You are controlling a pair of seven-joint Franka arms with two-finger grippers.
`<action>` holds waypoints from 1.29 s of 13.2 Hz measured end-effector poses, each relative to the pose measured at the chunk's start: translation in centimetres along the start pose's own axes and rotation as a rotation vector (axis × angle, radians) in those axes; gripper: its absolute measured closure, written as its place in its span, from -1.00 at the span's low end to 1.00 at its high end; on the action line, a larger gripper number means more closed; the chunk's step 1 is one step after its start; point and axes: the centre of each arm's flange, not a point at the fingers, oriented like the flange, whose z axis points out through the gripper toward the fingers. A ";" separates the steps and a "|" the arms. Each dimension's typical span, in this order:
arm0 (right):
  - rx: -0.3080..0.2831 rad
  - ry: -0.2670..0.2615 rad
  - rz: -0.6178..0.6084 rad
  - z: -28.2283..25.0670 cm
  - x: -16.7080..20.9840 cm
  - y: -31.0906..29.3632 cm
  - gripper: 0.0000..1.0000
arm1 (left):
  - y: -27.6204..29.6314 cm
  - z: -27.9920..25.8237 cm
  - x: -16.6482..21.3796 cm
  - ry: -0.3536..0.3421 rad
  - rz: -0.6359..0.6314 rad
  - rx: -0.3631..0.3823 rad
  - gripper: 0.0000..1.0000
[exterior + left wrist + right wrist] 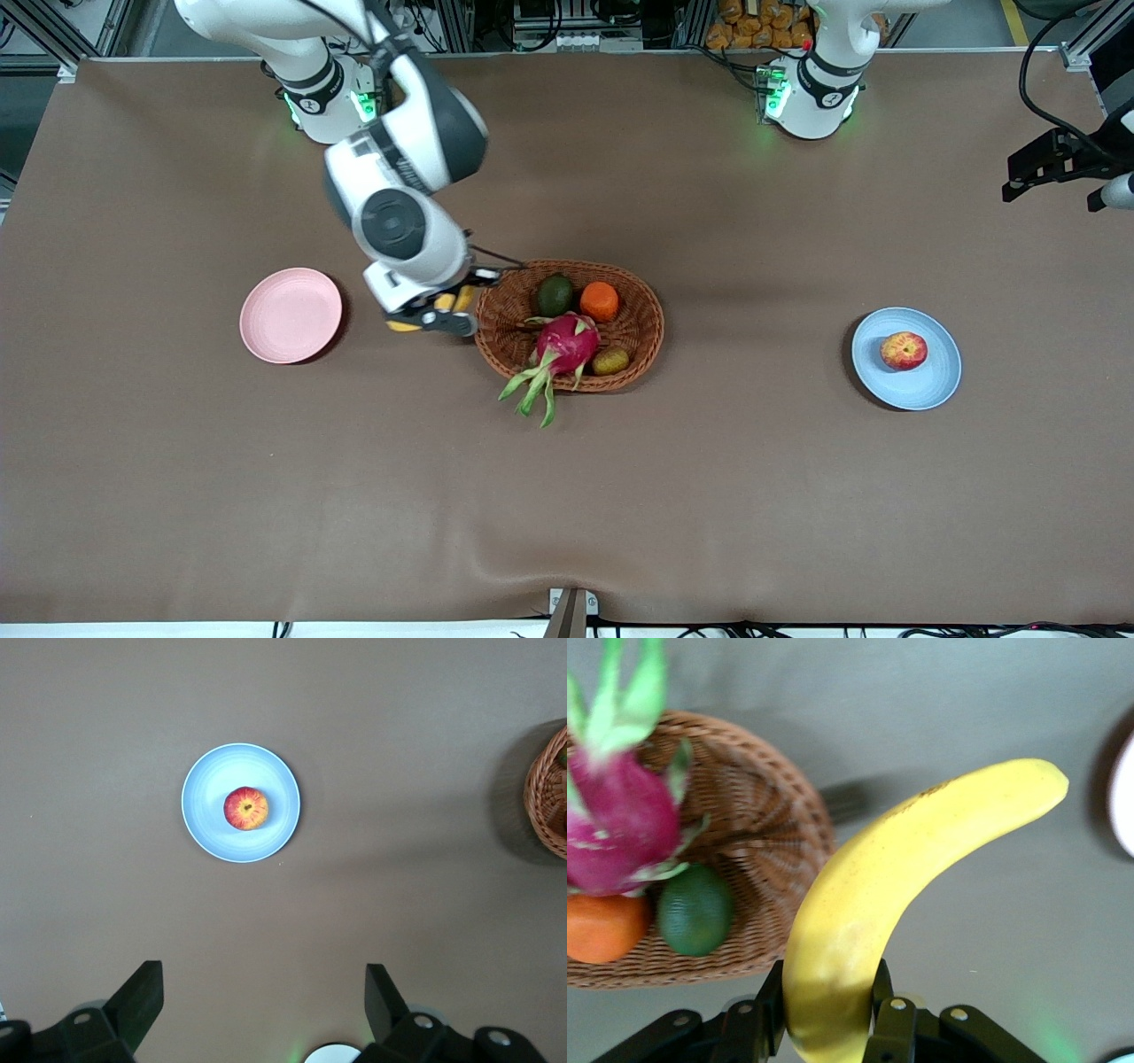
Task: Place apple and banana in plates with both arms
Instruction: 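Lift the yellow banana with the right gripper toward the pink plate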
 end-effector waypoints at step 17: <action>-0.097 -0.123 -0.116 10.7 9.5 22.8 0.20 | 2.3 -0.9 0.0 0.023 -0.175 -0.004 -1.00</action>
